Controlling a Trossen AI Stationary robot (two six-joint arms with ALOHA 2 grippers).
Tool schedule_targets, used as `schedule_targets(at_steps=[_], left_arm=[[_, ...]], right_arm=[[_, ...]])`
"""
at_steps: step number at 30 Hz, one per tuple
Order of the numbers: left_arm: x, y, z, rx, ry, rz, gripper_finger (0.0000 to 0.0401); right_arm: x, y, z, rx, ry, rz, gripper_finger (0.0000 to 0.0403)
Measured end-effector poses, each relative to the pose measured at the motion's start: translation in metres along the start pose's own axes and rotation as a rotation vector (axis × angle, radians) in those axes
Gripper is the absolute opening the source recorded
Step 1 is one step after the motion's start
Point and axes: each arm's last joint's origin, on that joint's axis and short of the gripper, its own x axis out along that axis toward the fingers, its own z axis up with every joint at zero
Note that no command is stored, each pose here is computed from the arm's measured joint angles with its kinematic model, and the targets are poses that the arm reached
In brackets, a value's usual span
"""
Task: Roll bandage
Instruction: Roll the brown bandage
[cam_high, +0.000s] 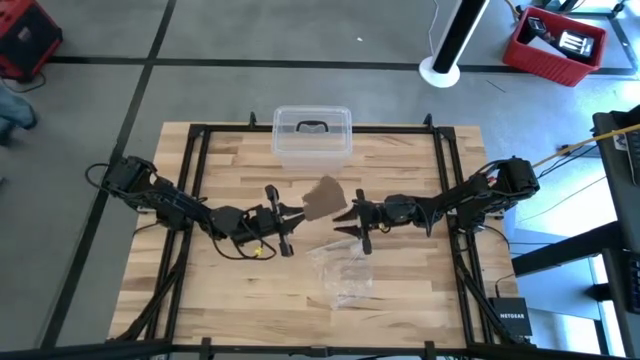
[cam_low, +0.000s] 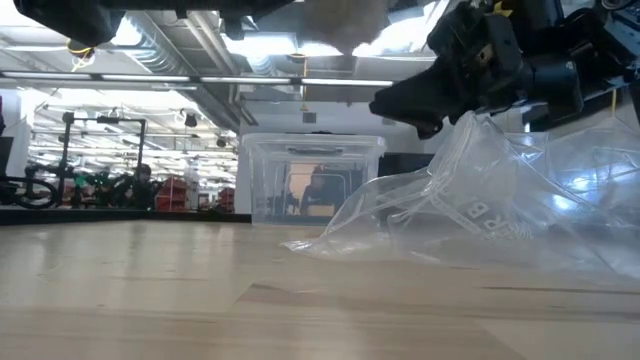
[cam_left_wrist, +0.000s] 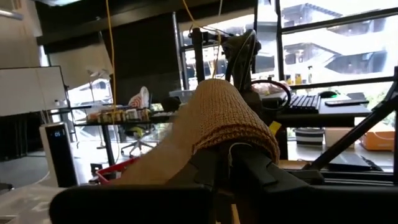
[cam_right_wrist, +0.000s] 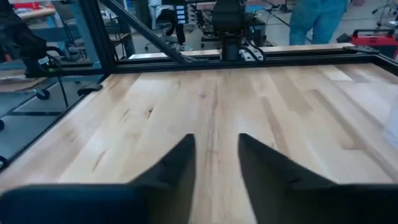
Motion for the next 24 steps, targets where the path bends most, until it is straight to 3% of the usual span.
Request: schedule_targets(at_steps=[7, 13, 19, 24], left_arm=[[-0.002, -0.004, 0.000, -0.008, 0.008, -0.024, 0.0019], [-0.006, -0.009, 0.001, -0.016, 0.009, -0.044, 0.0019], [-0.006, -0.009, 0.001, -0.016, 0.009, -0.044, 0.0019], [-0.006, -0.009, 0.001, -0.017, 0.010, -0.045, 0.0019]], right_arm=[[-0.002, -0.002, -0.002, -0.099, 0.040, -0.064, 0.0198], [-0.005, -0.014, -0.006, -0.073, 0.128, -0.072, 0.0203], [-0.005, -0.011, 0.000, -0.043, 0.067, 0.095, 0.0204], [-0.005, -0.012, 0.005, -0.042, 0.019, 0.080, 0.0204]])
